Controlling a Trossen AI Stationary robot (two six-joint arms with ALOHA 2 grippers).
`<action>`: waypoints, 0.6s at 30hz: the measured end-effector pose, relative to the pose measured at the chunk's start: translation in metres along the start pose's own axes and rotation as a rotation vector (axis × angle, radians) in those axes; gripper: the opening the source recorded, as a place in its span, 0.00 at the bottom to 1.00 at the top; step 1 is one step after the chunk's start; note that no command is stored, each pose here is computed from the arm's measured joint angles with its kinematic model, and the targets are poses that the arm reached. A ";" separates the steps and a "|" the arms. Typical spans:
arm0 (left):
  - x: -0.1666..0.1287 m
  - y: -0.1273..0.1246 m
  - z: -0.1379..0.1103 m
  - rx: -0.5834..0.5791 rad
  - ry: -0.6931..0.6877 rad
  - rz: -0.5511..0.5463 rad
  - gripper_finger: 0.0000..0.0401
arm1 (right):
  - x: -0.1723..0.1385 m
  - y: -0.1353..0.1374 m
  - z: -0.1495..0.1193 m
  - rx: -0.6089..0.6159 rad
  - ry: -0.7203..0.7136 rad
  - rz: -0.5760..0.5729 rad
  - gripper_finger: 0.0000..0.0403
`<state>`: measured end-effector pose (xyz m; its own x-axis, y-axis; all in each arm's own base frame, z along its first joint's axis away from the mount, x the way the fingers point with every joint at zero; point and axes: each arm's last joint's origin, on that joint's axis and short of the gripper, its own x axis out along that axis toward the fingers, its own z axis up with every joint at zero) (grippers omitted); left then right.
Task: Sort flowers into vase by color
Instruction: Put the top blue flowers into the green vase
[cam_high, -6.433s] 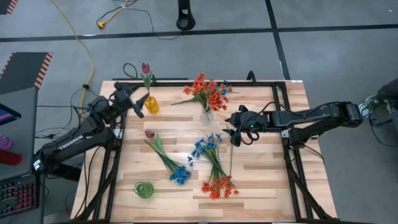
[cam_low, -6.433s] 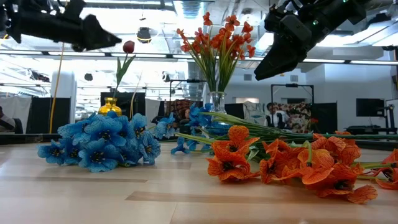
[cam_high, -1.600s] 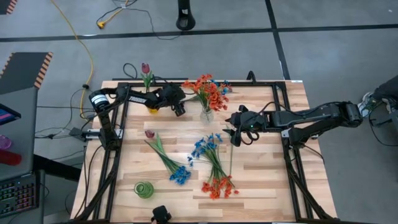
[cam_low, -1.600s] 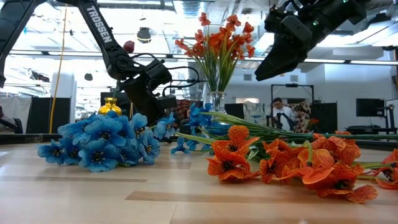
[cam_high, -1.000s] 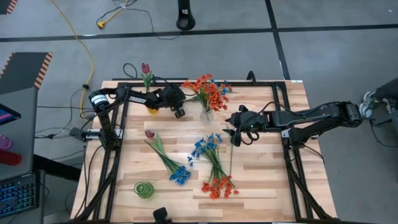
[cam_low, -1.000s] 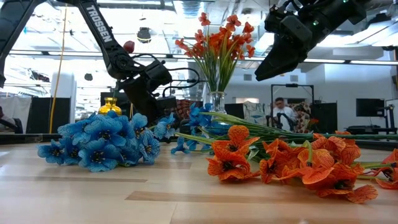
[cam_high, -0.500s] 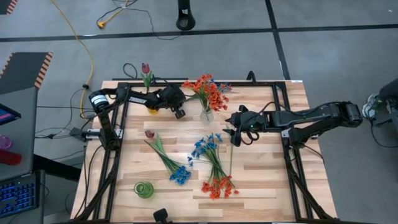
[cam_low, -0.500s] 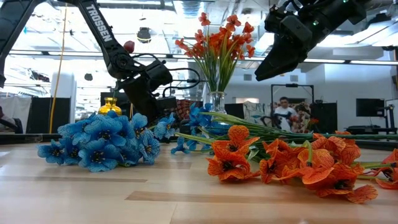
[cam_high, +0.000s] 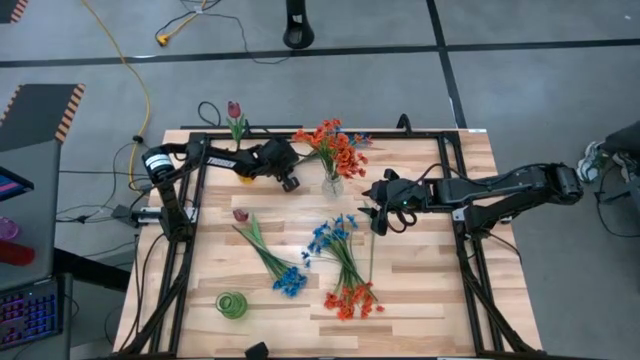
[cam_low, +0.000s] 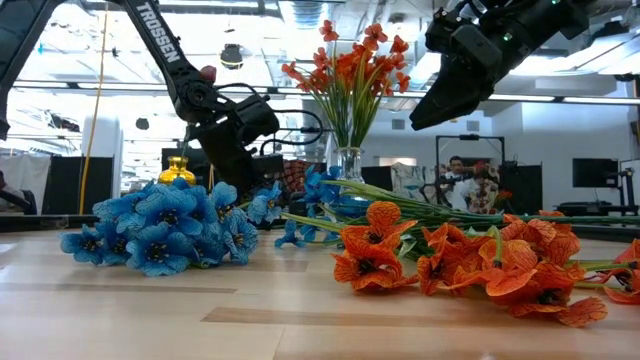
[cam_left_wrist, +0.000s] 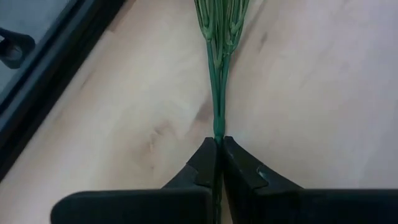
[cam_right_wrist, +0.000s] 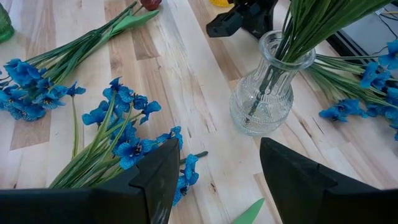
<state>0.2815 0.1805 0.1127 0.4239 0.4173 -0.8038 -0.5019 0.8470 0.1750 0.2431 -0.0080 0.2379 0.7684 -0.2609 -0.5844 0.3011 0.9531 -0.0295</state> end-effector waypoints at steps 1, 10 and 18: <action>-0.002 -0.001 0.000 0.000 0.005 -0.003 0.00 | 0.000 0.000 0.000 0.000 0.000 0.000 0.62; -0.023 -0.008 -0.004 -0.003 0.085 -0.047 0.00 | 0.000 0.000 0.000 0.000 0.000 0.000 0.62; -0.032 -0.021 -0.009 0.029 0.171 -0.056 0.00 | 0.000 0.000 0.000 0.000 0.000 0.000 0.62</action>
<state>0.2713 0.1465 0.1294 0.3148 0.3091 -0.8974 -0.4580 0.8776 0.1417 0.2431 -0.0080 0.2378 0.7682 -0.2609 -0.5846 0.3011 0.9531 -0.0296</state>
